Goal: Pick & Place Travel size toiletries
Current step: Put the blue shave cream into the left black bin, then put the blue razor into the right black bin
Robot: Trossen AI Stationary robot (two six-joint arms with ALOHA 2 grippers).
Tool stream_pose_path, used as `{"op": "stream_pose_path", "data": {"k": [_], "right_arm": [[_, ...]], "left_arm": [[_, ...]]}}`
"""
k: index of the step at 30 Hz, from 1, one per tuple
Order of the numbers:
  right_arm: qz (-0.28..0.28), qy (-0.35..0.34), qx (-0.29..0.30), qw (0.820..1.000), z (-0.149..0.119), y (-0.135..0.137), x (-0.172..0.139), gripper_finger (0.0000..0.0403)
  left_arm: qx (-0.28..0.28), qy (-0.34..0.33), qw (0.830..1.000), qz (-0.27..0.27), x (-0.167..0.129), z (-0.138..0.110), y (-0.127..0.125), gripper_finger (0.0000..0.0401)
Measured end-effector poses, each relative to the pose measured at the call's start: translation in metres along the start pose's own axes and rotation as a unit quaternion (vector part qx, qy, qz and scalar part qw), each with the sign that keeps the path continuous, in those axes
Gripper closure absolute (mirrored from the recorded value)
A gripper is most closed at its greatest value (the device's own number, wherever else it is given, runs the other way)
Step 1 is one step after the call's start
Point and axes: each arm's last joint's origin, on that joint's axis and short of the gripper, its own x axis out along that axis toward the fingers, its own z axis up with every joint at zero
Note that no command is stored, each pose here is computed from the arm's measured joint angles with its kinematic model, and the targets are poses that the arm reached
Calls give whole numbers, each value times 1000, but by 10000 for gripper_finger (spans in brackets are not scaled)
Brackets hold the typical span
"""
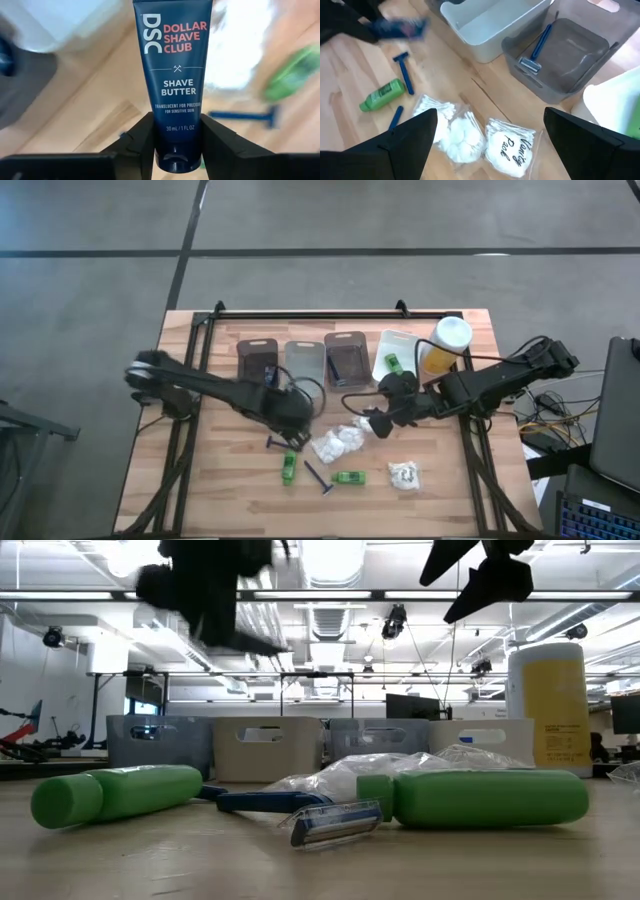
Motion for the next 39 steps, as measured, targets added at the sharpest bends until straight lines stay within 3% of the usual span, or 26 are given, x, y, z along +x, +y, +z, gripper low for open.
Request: {"op": "stream_pose_path", "data": {"k": [3, 7, 11, 17, 23, 34, 36, 39], "right_arm": [[-5, -11, 15, 1000, 1, -1, -2, 39], [-10, -25, 37, 999, 3, -2, -3, 39], [-15, -35, 59, 998, 4, -3, -4, 39], [-15, -36, 84, 996, 4, -4, -4, 39], [-15, -35, 81, 996, 4, -4, -4, 39], [-15, -35, 83, 996, 4, -4, -4, 39], [-14, -34, 83, 996, 4, -4, -4, 39], [-10, -27, 77, 997, 4, -3, -4, 39]], "left_arm": [[-51, -66, 996, -3, -39, 0, 20, 275], [-114, -139, 982, 57, -62, 11, 62, 275], [-180, -147, 967, 101, -42, 25, 106, 275], [-255, -69, 962, 74, 12, 25, 153, 276], [-284, -43, 956, 64, 36, 12, 163, 266], [-282, -87, 952, 78, 32, 19, 162, 173], [-263, -91, 958, 64, 26, 22, 158, 163], [-176, -99, 979, 8, 7, 28, 141, 159]]}}
